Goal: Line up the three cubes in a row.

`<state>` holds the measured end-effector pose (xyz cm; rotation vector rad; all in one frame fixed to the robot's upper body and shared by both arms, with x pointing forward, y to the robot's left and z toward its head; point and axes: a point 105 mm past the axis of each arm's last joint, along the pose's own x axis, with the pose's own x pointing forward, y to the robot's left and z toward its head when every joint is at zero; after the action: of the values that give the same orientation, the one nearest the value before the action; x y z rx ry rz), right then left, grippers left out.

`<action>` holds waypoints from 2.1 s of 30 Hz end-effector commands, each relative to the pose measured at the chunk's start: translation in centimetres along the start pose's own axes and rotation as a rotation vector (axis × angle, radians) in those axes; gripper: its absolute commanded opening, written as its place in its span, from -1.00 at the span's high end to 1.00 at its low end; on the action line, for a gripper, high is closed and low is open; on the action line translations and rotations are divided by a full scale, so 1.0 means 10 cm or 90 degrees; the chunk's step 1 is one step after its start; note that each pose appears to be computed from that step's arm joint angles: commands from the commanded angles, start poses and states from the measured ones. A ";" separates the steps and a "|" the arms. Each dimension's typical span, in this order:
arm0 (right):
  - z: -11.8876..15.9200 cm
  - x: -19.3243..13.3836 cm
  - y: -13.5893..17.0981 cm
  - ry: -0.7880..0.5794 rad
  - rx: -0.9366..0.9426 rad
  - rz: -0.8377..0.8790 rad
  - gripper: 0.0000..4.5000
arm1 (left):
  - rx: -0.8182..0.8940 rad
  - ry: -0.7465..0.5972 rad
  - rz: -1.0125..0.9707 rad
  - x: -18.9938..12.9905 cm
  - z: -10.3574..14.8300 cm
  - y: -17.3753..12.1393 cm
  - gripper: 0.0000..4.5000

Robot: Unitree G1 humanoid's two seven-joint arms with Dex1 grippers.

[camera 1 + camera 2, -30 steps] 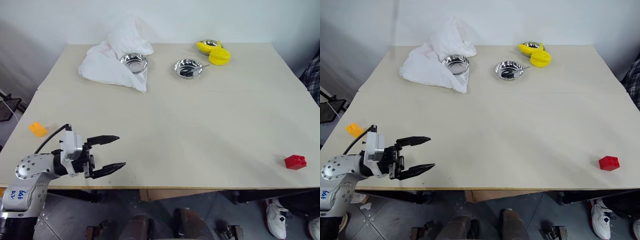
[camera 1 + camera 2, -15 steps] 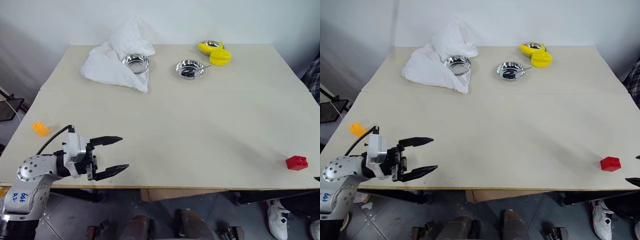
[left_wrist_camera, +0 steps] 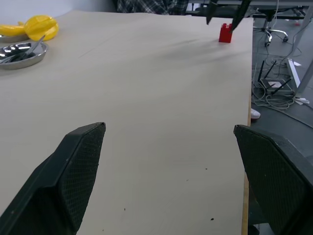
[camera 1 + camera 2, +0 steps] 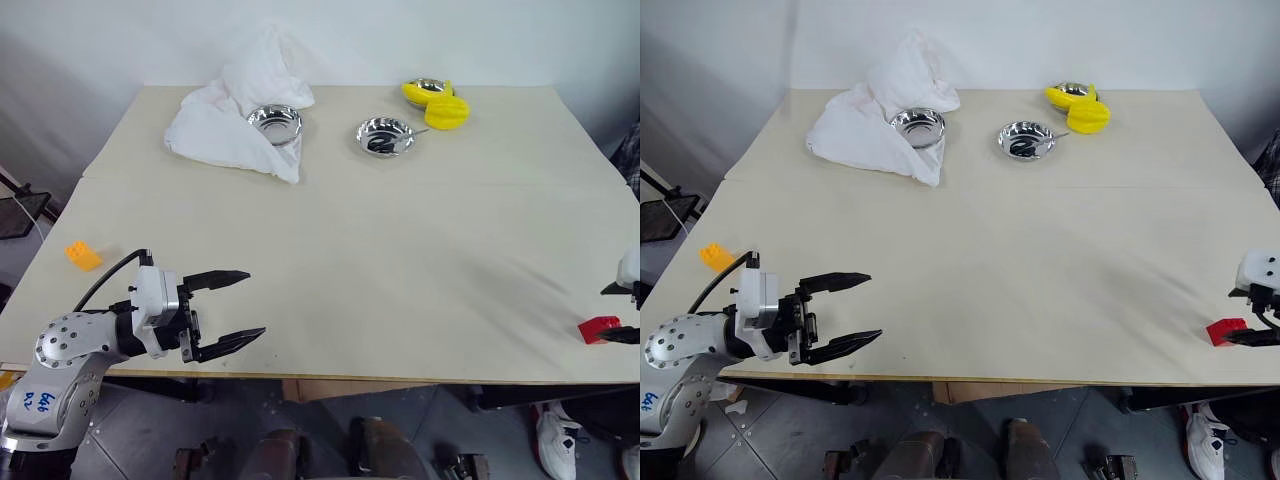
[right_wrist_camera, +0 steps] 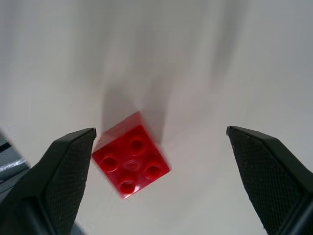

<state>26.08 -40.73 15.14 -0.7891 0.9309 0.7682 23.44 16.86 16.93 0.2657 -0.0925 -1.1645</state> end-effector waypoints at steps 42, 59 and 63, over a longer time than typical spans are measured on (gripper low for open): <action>0.86 0.22 0.04 -0.080 -0.141 0.117 0.34 | 0.046 0.005 0.035 -0.09 0.14 0.09 -1.00; 2.05 0.43 0.43 -0.095 -0.353 0.162 0.34 | 0.014 0.021 0.030 -0.26 0.00 -0.01 -1.00; 2.20 0.53 0.44 -0.095 -0.391 0.141 0.34 | 0.013 0.021 0.024 -0.24 -0.03 -0.01 -1.00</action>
<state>32.91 -19.06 16.84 -1.1135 0.6583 1.3207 22.53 19.14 16.38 0.2782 -0.0550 -1.1130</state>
